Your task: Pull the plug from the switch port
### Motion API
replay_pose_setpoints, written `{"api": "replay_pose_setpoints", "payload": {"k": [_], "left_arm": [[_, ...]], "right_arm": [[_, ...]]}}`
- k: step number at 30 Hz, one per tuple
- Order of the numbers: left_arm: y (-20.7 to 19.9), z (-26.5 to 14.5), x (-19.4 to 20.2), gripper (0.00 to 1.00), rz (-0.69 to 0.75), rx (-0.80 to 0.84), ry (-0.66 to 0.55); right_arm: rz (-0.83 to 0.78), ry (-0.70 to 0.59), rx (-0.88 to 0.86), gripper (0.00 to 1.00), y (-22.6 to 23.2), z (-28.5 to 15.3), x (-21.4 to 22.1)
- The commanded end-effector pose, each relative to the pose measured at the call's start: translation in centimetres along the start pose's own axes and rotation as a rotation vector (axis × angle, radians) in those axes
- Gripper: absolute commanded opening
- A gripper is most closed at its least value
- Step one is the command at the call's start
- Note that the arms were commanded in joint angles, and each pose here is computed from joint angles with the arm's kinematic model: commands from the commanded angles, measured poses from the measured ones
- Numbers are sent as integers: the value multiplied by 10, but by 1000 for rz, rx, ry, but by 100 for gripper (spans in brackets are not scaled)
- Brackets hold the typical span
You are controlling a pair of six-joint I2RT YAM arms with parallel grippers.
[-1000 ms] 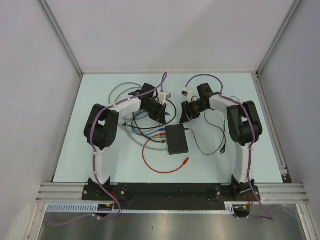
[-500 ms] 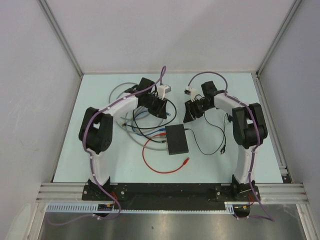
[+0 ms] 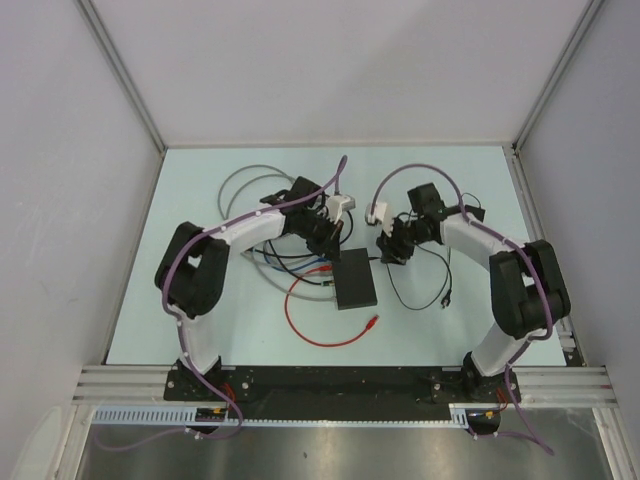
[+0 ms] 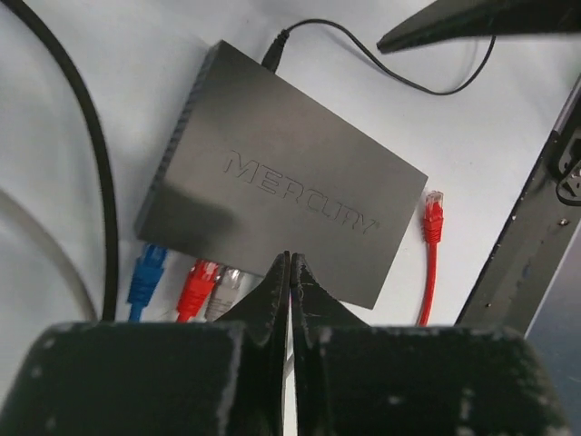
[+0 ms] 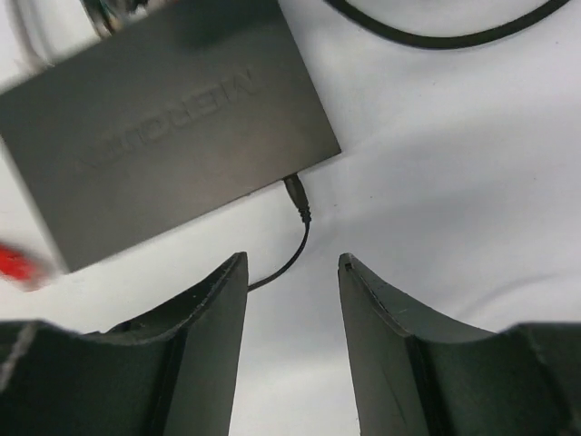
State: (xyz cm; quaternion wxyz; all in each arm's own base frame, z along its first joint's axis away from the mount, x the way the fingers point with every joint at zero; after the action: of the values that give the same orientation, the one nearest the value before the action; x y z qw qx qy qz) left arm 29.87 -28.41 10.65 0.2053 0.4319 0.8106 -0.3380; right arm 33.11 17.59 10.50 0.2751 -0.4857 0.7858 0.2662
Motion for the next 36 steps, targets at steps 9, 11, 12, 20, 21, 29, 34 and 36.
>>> {"api": "replay_pose_setpoints", "payload": {"k": [9, 11, 12, 20, 21, 29, 34, 36], "left_arm": [[20, 35, 7, 0, -127, 45, 33], [26, 42, 15, 0, -139, 31, 61], [28, 44, 16, 0, -141, 33, 67], [40, 51, 26, 0, -161, -4, 110], [40, 51, 26, 0, -161, -4, 110], [40, 50, 28, 0, -164, -10, 114], [41, 52, 31, 0, -169, -13, 123], [42, 52, 31, 0, -169, -13, 123]], "right_arm": [[-453, -171, 299, 49, -16, 5, -10], [-452, -165, 287, 49, -14, 11, -9], [-451, -160, 283, 49, -12, 14, -8], [-490, -128, 202, 44, 6, 31, -3], [-483, -118, 189, 43, 9, 33, 0], [-418, -54, 64, 43, 27, 29, 18], [-394, -12, 47, 41, 22, 41, 28], [-388, -9, 63, 41, 16, 45, 27]]}}
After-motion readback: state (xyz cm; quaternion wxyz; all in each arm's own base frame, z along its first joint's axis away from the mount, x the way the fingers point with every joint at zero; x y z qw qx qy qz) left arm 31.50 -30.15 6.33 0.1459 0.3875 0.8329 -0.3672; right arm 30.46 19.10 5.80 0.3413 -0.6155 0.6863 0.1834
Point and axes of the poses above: each gripper's point midway between its finger pads, its own z axis out along the fingers, its own y axis along the line the jaws close on, x = y × z, the point moved 3 cm from there along -z, back along the fingers, and after that the axes turned 10 degrees about z, right-handed, at the moved point
